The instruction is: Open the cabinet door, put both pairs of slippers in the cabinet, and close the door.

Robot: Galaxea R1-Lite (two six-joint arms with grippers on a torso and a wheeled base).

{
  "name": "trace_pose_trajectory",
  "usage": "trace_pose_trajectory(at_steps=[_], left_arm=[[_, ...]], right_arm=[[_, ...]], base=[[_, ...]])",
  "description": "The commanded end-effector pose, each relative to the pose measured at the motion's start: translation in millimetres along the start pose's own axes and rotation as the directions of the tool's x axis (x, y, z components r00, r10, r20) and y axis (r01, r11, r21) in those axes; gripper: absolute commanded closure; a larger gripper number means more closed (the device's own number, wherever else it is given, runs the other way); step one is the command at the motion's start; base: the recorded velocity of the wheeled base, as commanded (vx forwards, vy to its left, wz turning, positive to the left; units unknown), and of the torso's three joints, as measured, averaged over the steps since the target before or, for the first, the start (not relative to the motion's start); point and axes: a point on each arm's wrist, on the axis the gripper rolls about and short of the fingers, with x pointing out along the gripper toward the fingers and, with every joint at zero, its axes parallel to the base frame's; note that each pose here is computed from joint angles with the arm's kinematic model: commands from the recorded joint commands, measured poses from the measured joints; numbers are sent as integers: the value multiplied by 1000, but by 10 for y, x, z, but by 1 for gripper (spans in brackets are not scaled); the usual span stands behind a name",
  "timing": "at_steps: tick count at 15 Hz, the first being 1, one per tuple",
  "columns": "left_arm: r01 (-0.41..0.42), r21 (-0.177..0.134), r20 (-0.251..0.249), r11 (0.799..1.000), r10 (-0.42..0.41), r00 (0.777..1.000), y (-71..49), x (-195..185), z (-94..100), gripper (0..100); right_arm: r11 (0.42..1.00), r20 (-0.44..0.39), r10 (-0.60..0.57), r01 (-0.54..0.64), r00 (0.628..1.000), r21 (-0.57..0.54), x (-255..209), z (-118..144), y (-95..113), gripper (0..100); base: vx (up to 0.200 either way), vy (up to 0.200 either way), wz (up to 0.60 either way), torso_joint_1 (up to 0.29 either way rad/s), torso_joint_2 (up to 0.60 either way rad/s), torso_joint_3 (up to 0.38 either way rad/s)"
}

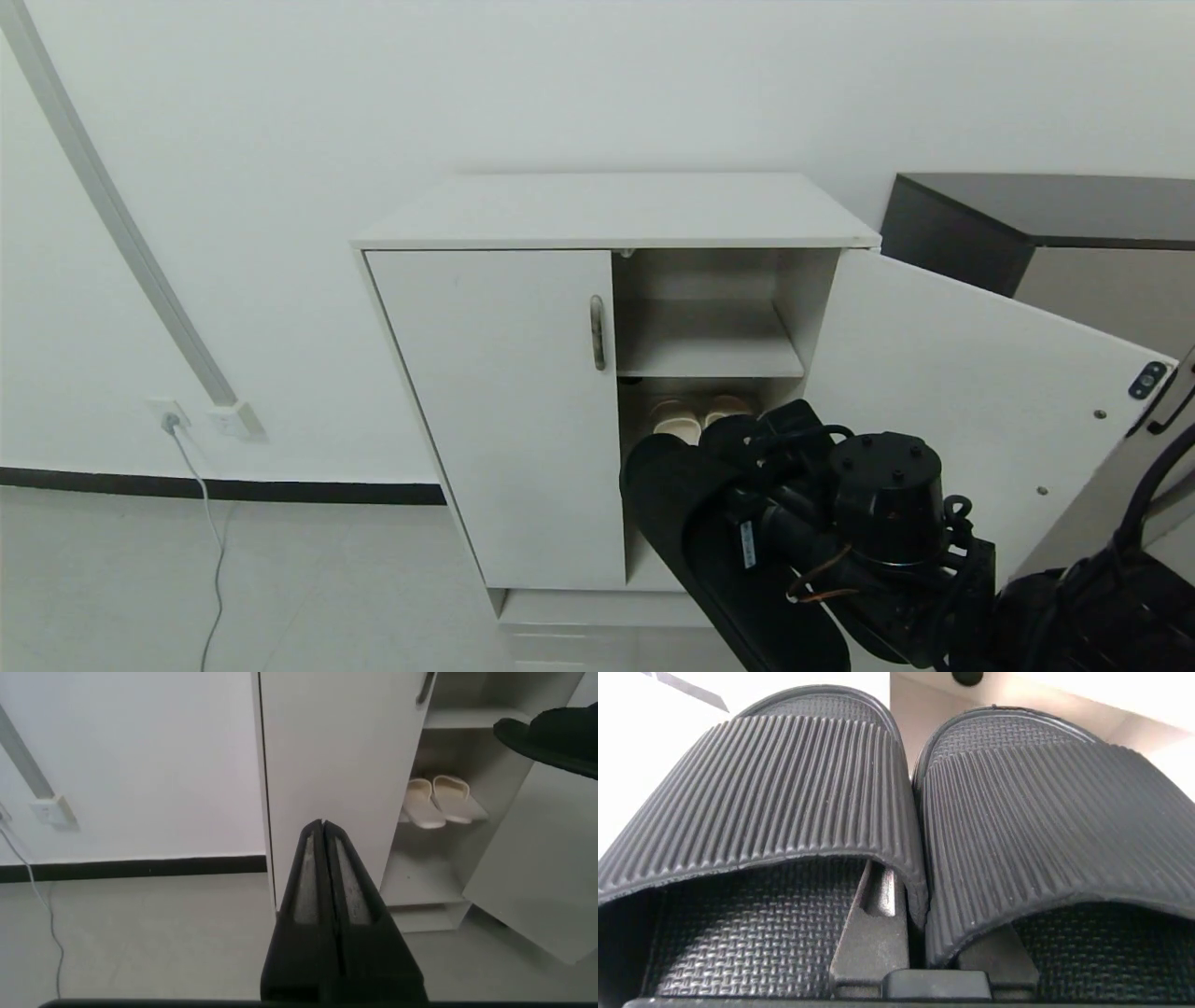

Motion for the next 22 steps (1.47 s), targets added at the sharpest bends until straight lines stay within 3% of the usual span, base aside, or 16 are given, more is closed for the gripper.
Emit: trace_pose_trajectory(at_steps=[1, 12, 19, 20, 22], left_arm=[[0, 0, 0, 1000, 0, 1000, 0, 0, -1, 100], [0, 6, 1, 1000, 0, 1000, 0, 0, 1, 100], [1, 1, 0, 1000, -1, 1000, 0, 0, -1, 100], [1, 1, 0, 1000, -1, 1000, 0, 0, -1, 100], [0, -2, 1, 1000, 0, 1000, 0, 0, 1, 100]], right_arm=[[1000, 0, 2, -2, 1000, 0, -5, 0, 0, 100], [1000, 15, -5, 5, 1000, 7, -10, 21, -26, 100], [999, 40, -17, 19, 999, -46, 63, -15, -9, 100], [996, 113, -67, 73, 991, -50, 141, 117, 89, 100], [983, 111, -185, 185, 977, 9, 270, 404, 232, 100]], base=[[0, 0, 0, -139, 481, 339], [0, 0, 0, -69, 437, 363], [0, 0, 0, 0, 45, 43], [0, 0, 0, 0, 0, 0], [0, 0, 0, 0, 0, 0]])
